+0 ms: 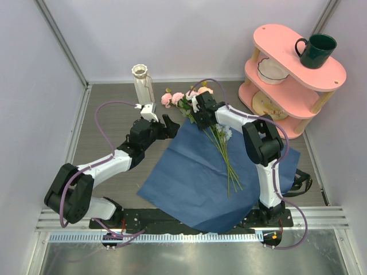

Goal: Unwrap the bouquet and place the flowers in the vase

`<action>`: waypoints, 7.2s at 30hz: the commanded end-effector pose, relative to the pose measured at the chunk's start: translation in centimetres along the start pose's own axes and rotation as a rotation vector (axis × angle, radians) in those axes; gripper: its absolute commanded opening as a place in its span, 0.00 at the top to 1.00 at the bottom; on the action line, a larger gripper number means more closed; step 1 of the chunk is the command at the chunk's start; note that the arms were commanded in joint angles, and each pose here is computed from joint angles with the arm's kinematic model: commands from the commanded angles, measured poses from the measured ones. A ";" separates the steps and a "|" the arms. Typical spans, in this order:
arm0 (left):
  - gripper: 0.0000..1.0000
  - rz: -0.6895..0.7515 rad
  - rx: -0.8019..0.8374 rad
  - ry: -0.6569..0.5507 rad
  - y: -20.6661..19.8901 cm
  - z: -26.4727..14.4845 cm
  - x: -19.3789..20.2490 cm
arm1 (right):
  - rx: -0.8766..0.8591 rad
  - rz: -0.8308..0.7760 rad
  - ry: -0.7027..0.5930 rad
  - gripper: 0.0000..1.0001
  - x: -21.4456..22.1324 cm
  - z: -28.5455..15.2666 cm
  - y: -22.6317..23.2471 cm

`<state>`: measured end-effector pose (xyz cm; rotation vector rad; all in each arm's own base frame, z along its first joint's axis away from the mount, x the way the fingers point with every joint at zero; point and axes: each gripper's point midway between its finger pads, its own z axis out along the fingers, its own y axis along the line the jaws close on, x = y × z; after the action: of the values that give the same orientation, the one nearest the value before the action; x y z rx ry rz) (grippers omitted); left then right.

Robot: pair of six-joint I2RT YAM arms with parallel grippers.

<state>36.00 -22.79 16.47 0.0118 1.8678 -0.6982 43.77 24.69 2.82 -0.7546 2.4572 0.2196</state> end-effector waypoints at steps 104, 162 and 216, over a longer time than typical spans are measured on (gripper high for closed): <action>0.89 -0.116 0.414 -0.208 -14.1 -11.6 -16.6 | -0.518 -0.260 -1.192 0.99 -11.9 -34.5 18.1; 1.00 0.323 -0.463 -0.970 -6.2 -8.1 -48.4 | 0.109 0.173 -1.207 0.16 -11.1 -37.2 3.6; 1.00 0.256 -0.696 -0.547 10.9 7.6 -33.4 | 0.102 0.210 -1.148 0.16 -11.2 -33.8 1.5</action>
<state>59.73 -7.52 36.80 -0.3121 1.4967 0.1580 34.94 20.97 35.73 -0.2153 1.4658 0.4230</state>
